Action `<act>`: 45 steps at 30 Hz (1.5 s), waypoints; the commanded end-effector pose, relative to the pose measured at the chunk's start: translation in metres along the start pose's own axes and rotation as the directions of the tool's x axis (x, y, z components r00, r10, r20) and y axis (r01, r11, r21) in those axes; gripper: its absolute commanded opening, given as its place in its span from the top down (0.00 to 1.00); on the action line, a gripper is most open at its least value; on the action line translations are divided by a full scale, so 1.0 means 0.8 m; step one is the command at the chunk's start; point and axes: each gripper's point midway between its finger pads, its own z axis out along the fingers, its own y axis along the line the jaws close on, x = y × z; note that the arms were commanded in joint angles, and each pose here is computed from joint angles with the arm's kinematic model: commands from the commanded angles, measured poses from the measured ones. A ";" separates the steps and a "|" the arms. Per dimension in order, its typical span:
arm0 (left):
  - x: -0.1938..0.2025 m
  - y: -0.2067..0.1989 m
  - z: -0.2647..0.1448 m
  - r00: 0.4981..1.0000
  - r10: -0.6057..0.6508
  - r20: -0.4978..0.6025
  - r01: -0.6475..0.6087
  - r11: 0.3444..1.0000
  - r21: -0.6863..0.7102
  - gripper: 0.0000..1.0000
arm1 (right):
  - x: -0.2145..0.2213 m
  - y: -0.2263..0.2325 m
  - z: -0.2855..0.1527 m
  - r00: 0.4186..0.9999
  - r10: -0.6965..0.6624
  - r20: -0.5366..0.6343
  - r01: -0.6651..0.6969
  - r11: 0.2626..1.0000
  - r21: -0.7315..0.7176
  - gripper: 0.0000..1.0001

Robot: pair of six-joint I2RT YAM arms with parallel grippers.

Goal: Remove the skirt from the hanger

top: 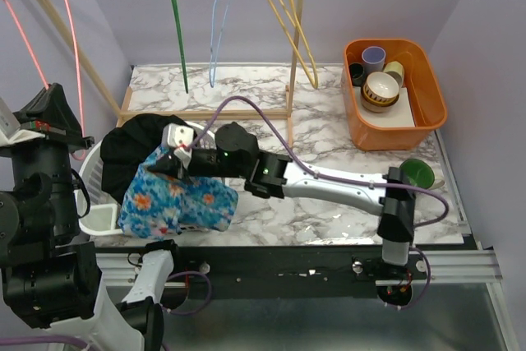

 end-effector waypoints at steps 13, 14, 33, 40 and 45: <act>0.069 0.004 0.048 0.993 0.010 -0.113 -0.009 1.000 0.008 1.00 | 0.112 -0.081 0.100 0.993 0.090 -0.080 -0.087 0.995 0.048 0.89; 0.079 0.004 0.053 0.991 0.008 -0.132 -0.007 1.000 0.008 1.00 | 0.118 -0.074 0.097 0.988 0.115 -0.103 -0.113 0.993 0.029 0.84; 0.194 -0.001 0.082 0.926 0.002 -0.378 0.024 0.998 0.063 1.00 | 0.058 -0.067 -0.002 0.960 0.244 -0.139 -0.221 0.962 0.161 0.16; 0.219 0.008 0.096 0.906 0.091 -0.414 -0.059 0.994 0.088 1.00 | 0.024 -0.053 -0.041 0.959 0.268 -0.091 -0.252 0.955 0.156 0.00; 0.219 -0.013 0.122 0.917 0.131 -0.376 -0.060 0.979 0.195 1.00 | 0.002 -0.037 -0.086 0.952 0.303 -0.053 -0.290 0.942 0.169 0.00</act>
